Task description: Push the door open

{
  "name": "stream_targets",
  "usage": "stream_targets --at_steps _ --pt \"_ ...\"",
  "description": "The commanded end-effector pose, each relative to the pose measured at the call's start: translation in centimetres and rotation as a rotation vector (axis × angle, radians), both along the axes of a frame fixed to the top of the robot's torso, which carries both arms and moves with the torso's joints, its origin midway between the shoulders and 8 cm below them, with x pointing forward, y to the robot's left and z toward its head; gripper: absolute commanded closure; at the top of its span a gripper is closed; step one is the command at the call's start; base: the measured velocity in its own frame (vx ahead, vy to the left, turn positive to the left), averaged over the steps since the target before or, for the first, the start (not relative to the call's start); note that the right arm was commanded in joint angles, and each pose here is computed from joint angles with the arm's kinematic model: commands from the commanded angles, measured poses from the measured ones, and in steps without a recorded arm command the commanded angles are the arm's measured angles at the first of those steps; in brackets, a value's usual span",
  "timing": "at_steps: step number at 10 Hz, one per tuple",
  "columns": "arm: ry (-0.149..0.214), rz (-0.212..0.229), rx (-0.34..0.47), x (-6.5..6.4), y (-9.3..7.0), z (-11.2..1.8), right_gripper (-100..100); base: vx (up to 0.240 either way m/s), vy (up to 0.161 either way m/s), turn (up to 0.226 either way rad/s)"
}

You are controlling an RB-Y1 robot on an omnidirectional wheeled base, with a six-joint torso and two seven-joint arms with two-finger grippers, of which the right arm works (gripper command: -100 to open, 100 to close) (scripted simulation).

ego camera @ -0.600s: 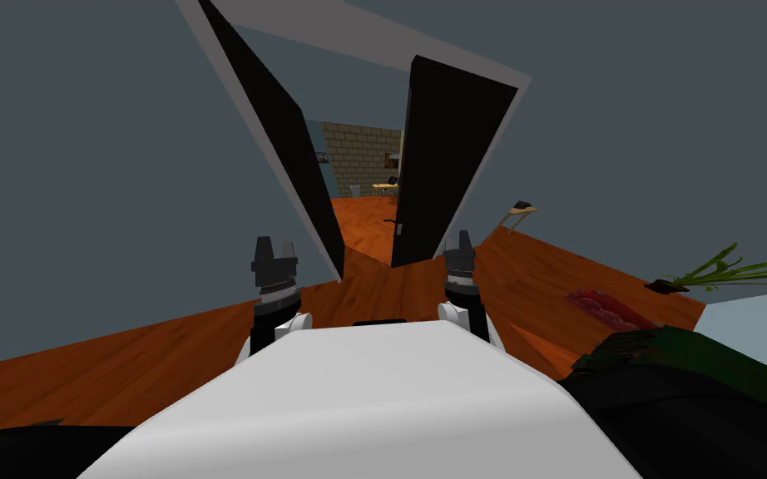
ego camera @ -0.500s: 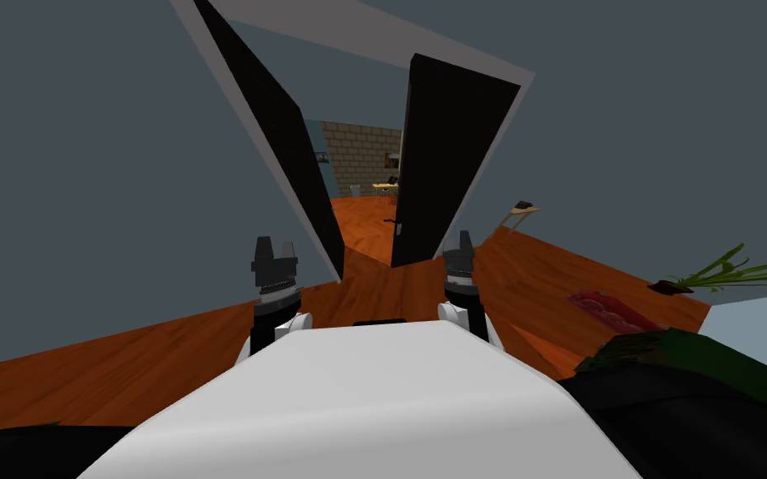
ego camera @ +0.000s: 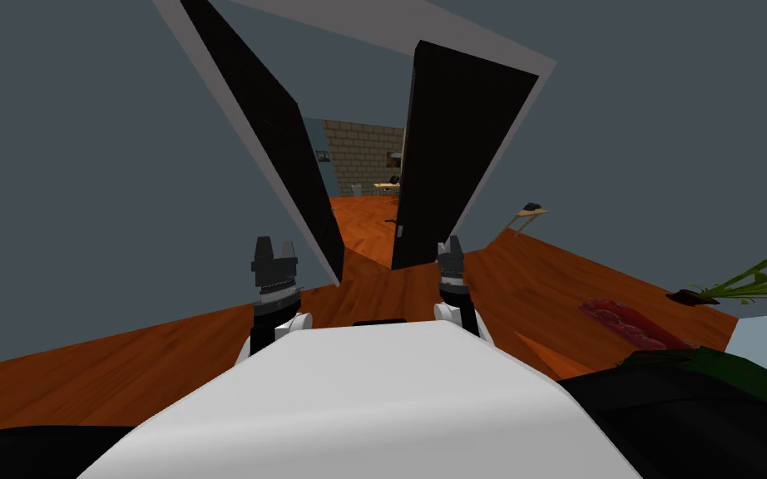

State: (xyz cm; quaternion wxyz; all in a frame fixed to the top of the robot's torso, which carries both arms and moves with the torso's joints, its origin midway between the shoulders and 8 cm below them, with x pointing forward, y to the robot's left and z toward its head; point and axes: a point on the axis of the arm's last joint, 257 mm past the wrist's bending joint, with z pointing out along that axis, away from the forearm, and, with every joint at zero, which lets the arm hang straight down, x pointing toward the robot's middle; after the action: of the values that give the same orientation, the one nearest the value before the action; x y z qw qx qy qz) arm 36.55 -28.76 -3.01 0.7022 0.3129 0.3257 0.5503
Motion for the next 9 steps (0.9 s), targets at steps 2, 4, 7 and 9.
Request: stream_targets --at_steps 2,4,7,9 --pt "0.031 0.012 0.009 0.8 0.2 -1.8 -100 0.093 -0.039 0.028" --pt "0.056 0.021 0.016 1.4 0.3 -3.4 -100 0.095 -0.036 0.033" --pt "0.098 0.037 0.028 2.3 0.6 -5.9 -100 0.099 -0.043 0.031" --pt "0.128 0.048 0.037 2.9 0.9 -7.8 -100 0.097 -0.025 0.035"
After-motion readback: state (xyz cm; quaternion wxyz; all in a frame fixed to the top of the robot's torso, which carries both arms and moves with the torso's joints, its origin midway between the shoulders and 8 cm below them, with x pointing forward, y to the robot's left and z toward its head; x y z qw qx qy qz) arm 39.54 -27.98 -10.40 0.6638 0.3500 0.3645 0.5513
